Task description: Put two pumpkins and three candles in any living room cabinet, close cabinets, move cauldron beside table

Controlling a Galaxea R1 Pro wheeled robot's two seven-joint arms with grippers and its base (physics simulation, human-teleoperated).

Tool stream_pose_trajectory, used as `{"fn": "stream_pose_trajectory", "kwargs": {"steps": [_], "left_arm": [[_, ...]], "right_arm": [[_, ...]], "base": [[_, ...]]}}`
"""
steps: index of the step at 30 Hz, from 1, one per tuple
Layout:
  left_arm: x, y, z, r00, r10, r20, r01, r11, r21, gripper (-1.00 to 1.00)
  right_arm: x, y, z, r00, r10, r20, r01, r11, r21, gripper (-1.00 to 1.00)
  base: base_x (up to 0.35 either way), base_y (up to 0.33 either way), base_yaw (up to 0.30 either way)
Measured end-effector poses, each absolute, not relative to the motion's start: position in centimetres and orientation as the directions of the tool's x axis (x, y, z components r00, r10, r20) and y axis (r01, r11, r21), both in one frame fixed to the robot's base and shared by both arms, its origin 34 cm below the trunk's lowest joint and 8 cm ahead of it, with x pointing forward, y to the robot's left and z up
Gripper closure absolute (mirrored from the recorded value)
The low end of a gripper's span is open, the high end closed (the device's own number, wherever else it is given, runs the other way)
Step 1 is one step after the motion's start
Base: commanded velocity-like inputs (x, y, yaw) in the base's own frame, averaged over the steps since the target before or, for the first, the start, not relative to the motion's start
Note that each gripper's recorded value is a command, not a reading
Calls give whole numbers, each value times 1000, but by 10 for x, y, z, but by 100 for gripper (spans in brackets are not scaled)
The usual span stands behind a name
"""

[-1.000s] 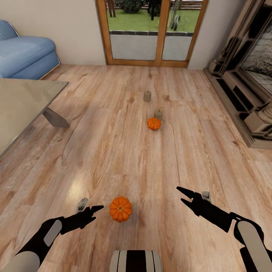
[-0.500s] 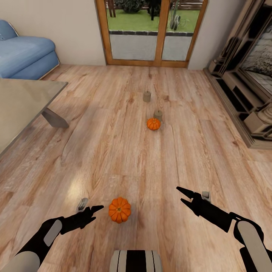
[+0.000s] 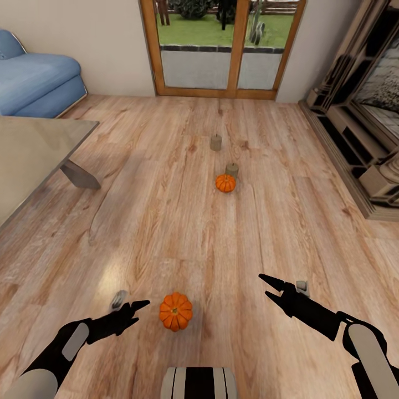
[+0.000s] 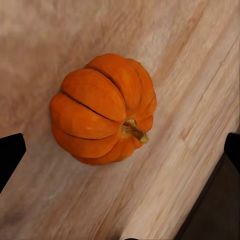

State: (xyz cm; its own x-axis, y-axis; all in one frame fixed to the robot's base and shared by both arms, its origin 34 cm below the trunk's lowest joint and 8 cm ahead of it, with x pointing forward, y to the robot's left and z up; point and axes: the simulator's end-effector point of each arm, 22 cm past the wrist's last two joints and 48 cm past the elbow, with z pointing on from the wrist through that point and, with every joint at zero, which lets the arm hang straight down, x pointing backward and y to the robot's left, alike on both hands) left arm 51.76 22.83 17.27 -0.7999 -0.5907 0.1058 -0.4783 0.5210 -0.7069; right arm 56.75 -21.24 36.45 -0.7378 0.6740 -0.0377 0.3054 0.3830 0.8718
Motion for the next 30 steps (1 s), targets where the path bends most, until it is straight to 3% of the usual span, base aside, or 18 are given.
{"fn": "stream_pose_trajectory", "kwargs": {"steps": [12, 30], "left_arm": [[512, 245, 156, -783, -616, 81, -521, 578, -628, -100], [512, 246, 155, -783, -617, 80, -521, 580, -627, -100]], "right_arm": [[568, -212, 365, -738, 674, -37, 305, 382, 872, -100], [568, -212, 365, -738, 674, -37, 305, 381, 873, -100]], "base": [[4, -8, 0], [13, -128, 0]]}}
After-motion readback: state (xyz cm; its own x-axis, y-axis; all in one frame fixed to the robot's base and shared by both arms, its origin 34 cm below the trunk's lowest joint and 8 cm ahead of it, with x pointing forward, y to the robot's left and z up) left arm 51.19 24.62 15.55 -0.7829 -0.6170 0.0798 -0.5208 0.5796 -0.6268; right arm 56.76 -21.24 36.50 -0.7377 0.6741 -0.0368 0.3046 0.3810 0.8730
